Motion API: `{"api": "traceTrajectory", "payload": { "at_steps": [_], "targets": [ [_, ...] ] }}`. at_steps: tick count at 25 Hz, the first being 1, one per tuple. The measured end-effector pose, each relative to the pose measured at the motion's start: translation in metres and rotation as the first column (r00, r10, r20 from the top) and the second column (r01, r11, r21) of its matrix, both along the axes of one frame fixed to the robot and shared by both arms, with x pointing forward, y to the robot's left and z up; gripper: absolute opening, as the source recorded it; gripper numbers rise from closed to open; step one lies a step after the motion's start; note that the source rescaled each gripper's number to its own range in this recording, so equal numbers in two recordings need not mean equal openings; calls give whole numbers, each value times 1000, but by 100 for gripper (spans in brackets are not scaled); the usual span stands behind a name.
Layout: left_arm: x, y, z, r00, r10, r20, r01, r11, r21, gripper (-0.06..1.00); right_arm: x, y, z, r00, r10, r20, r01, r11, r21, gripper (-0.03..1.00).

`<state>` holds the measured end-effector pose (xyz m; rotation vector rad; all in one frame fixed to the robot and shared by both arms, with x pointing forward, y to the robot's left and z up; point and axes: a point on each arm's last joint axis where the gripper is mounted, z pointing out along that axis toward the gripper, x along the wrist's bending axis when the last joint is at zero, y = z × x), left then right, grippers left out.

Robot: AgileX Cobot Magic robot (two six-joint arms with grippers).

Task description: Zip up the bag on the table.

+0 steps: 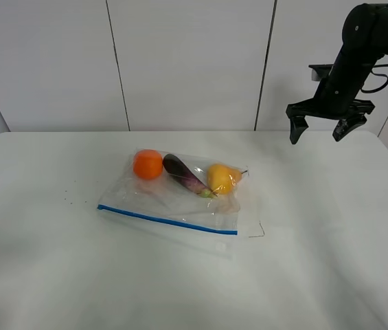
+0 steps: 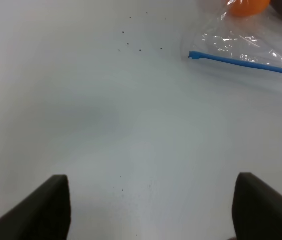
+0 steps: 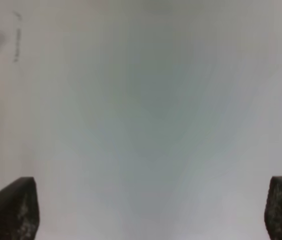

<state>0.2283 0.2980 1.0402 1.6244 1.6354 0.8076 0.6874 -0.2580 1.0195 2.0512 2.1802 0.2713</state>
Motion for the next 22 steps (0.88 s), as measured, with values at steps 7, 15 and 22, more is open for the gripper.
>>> {"api": "traceTrajectory", "payload": {
  "at_steps": [7, 15, 22],
  "targets": [
    [0, 0, 0, 1000, 0, 0, 0, 1000, 0, 100, -17, -2, 5, 1000, -3, -22, 3, 1000, -7, 100],
    [0, 0, 0, 1000, 0, 0, 0, 1000, 0, 100, -109, -10, 21, 994, -3, -109, 1, 1000, -19, 100],
    [0, 0, 0, 1000, 0, 0, 0, 1000, 0, 100, -231, -22, 38, 997, -2, -76, 0, 1000, -25, 100]
  ]
}}
